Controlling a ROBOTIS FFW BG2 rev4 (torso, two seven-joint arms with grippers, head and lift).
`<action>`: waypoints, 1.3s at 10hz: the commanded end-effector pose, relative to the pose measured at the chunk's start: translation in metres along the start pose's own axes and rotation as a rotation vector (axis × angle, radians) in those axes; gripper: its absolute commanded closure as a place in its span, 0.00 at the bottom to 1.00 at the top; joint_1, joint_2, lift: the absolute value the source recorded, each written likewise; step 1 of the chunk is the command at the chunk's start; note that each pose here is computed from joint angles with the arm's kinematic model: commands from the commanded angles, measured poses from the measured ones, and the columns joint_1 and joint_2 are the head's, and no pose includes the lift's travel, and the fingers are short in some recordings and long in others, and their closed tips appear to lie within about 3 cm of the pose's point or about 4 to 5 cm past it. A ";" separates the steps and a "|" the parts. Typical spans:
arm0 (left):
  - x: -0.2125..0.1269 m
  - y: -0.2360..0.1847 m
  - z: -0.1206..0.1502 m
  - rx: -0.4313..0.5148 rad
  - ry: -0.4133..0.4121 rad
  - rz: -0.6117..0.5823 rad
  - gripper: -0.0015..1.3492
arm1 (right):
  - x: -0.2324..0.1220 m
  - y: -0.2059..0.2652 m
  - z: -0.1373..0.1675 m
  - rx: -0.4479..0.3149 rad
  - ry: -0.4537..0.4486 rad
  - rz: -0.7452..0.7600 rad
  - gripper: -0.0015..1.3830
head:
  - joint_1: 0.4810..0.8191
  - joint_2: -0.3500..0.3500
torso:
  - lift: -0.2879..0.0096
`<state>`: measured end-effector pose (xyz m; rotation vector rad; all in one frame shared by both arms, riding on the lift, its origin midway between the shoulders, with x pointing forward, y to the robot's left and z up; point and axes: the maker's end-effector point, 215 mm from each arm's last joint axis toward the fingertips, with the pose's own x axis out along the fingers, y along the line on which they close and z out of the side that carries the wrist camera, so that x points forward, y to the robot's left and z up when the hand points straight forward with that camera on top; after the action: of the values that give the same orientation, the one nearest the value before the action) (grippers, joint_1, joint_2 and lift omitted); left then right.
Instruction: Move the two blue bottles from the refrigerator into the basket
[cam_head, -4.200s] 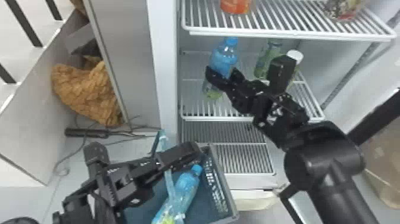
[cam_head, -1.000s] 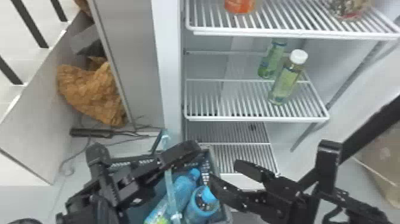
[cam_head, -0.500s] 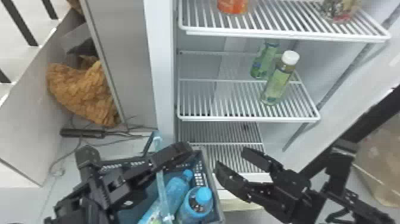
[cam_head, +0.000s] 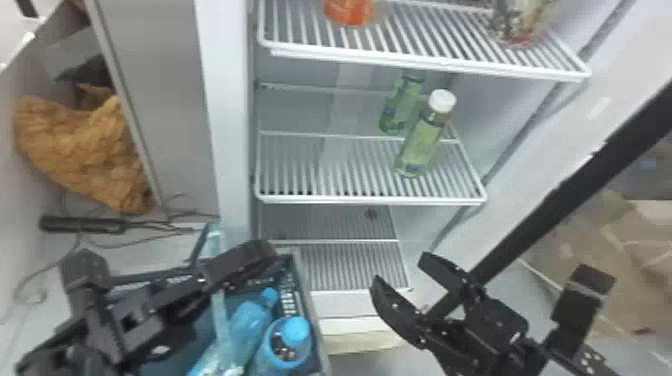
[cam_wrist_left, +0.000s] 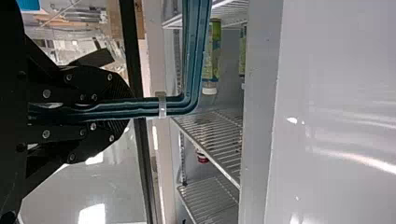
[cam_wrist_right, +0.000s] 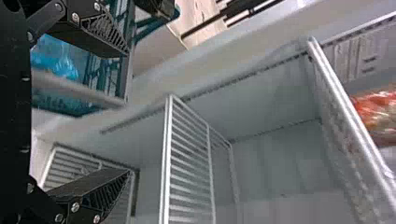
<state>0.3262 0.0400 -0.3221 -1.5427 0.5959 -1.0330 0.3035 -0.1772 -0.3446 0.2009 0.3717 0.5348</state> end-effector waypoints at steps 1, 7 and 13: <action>-0.002 0.001 0.002 0.002 -0.008 0.003 0.89 | -0.011 -0.011 0.001 -0.030 -0.027 -0.026 0.14 | 0.63 0.15 | 0.23; -0.006 0.001 0.007 0.004 -0.031 0.002 0.89 | -0.076 -0.077 -0.015 -0.162 -0.023 -0.198 0.13 | 0.63 0.00 | 0.23; -0.019 -0.003 0.015 0.018 -0.063 0.002 0.89 | -0.107 -0.098 -0.034 -0.208 0.006 -0.241 0.14 | 0.63 0.00 | 0.23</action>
<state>0.3297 0.0627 -0.3243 -1.5558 0.5447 -0.9851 0.2502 -0.3118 -0.3710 -0.0469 0.3391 0.3385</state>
